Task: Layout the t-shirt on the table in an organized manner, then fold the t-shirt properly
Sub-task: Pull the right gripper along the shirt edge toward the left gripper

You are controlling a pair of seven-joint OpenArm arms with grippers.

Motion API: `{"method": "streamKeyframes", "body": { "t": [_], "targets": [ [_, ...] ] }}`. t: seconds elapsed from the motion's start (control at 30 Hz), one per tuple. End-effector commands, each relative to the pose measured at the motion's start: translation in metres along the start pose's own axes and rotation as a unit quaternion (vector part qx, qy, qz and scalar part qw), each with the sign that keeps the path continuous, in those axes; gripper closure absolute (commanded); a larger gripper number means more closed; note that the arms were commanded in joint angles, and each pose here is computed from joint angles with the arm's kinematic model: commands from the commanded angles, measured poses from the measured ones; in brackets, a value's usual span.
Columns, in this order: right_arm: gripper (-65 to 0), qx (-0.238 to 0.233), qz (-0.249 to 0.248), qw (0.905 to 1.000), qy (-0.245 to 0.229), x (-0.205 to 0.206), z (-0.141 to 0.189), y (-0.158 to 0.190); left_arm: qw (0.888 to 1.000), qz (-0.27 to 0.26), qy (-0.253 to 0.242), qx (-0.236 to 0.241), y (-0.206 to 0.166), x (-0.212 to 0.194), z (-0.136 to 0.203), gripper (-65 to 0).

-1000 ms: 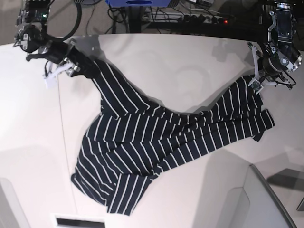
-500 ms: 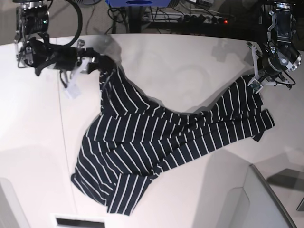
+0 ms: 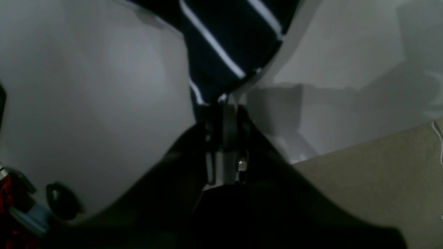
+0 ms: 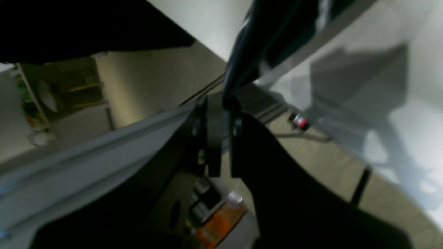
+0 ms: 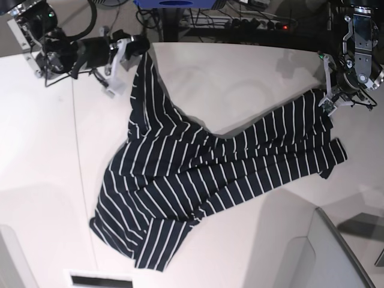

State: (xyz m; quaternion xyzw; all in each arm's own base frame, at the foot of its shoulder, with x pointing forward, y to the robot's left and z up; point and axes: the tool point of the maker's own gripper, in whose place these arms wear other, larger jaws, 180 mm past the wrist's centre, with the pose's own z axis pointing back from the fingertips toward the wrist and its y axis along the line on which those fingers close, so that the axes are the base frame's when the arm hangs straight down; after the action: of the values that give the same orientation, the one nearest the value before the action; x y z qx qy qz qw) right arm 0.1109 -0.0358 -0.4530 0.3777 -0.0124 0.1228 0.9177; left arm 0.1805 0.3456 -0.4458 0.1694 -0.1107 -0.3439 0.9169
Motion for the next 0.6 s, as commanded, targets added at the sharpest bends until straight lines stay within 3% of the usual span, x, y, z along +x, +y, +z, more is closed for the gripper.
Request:
{"method": "streamKeyframes", "body": {
  "t": [0.0, 0.13, 0.27, 0.33, 0.43, 0.5, 0.57],
  "targets": [
    [-2.4, 0.008, -0.001, 1.0000, -0.003, 0.003, 0.000, 0.006, 1.000, -0.002, 0.000, 0.016, 0.013, -0.001, 0.004, 0.0],
    [-2.4, 0.005, -0.001, 1.0000, -0.001, 0.000, -0.015, 0.014, 1.000, -0.003, 0.000, 0.017, 0.013, -0.001, 0.005, 0.0],
    [-2.6, -0.041, -0.020, 0.9990, 0.002, -0.008, -0.024, -0.007, 1.000, -0.003, 0.001, 0.017, 0.013, -0.002, 0.005, 0.0],
    [-2.9, -0.033, -0.043, 0.9981, -0.030, -0.006, -0.022, -0.005, 1.000, -0.004, 0.002, 0.017, 0.013, -0.003, 0.005, 0.0],
    [-3.6, -0.002, -0.080, 0.9902, -0.115, 0.006, -0.009, 0.009, 1.000, -0.006, 0.004, 0.020, 0.017, -0.004, 0.006, 0.0],
    [-9.3, 0.010, -0.093, 0.9825, -0.161, 0.015, 0.002, 0.017, 1.000, -0.007, 0.003, 0.021, 0.017, -0.004, 0.006, 0.0],
    [-21.0, 0.000, -0.076, 0.9787, -0.191, 0.025, 0.008, 0.019, 1.000, -0.008, 0.005, 0.019, 0.015, -0.006, 0.006, 0.0]
  ]
}}
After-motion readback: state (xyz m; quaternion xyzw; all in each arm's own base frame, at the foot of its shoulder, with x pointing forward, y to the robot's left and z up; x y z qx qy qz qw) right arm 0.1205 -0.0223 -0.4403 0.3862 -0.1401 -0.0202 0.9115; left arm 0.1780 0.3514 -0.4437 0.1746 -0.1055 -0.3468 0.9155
